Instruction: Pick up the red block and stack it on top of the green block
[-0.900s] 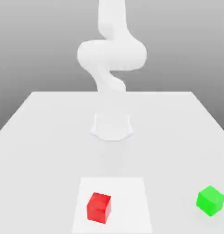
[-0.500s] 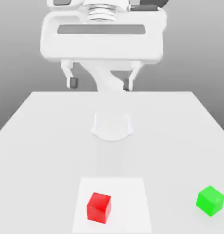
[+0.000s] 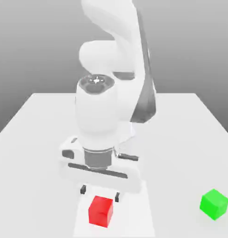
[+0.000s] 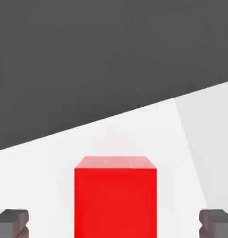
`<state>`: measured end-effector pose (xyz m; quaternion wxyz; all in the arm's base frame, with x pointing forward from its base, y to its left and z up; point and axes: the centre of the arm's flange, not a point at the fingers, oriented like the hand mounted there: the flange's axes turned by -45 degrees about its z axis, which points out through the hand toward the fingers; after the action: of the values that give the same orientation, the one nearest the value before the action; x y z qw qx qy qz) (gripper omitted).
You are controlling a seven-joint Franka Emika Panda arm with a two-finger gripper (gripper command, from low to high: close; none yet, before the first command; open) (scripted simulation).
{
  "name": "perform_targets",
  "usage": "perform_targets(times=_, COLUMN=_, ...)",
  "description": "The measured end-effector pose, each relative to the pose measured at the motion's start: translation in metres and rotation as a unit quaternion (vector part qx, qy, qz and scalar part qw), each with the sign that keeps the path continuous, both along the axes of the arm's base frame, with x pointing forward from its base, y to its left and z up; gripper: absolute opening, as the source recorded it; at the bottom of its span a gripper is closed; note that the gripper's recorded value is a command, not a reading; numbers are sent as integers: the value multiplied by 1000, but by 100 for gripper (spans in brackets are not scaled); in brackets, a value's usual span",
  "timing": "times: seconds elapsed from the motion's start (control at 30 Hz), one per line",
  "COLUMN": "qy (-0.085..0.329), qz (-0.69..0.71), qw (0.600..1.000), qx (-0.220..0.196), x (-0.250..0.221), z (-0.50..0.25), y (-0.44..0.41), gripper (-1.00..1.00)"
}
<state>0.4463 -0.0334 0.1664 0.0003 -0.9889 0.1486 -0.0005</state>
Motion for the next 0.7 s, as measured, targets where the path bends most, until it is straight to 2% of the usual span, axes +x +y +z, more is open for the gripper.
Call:
perform_targets(times=0.03, qy=0, qz=0, qw=1000, qx=0, x=-1, z=-12, y=0, gripper=0)
perform_targets(times=0.07, qy=0, qz=0, qw=1000, qx=0, x=-1, z=-19, y=0, gripper=-100)
perform_targets(times=0.3, qy=0, qz=0, qw=1000, qx=0, x=-1, z=-19, y=0, gripper=-100)
perform_targets(times=0.47, qy=0, qz=0, qw=1000, qx=0, x=-1, z=33, y=0, gripper=-100)
perform_targets(times=0.7, qy=3, qz=162, qw=987, qx=1, x=6, z=60, y=157, gripper=-100)
